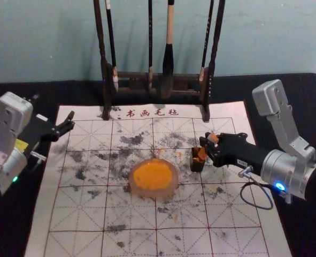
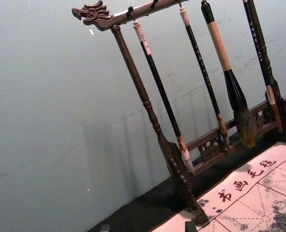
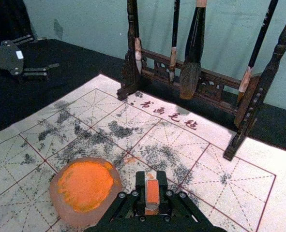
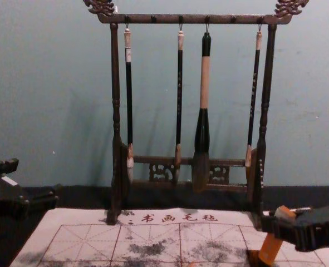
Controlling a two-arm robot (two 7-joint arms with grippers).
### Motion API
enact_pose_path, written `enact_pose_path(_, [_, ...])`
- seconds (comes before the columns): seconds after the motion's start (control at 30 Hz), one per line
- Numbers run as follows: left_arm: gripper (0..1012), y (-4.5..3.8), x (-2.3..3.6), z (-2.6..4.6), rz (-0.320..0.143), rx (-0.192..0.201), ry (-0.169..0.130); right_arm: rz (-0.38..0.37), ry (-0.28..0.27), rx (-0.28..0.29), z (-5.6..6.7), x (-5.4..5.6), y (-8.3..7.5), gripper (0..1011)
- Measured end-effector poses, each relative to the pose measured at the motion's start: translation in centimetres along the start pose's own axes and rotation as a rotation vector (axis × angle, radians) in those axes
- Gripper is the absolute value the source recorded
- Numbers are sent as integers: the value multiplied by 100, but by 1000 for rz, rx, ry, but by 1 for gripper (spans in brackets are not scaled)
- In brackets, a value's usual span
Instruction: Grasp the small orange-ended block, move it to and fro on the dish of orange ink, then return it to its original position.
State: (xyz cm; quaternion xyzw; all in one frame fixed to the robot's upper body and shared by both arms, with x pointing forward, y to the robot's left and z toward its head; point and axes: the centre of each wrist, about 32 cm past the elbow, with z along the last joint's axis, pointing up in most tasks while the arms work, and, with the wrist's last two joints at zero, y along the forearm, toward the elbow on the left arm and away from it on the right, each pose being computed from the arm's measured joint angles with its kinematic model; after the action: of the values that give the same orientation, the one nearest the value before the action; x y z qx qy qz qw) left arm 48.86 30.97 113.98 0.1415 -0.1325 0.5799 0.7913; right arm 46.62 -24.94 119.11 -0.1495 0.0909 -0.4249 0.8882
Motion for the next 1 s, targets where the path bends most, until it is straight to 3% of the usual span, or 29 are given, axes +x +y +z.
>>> enact_pose_path(1.0, [1001,0,0,0,0,0,0,-21,30,-14,-25,2,116,114])
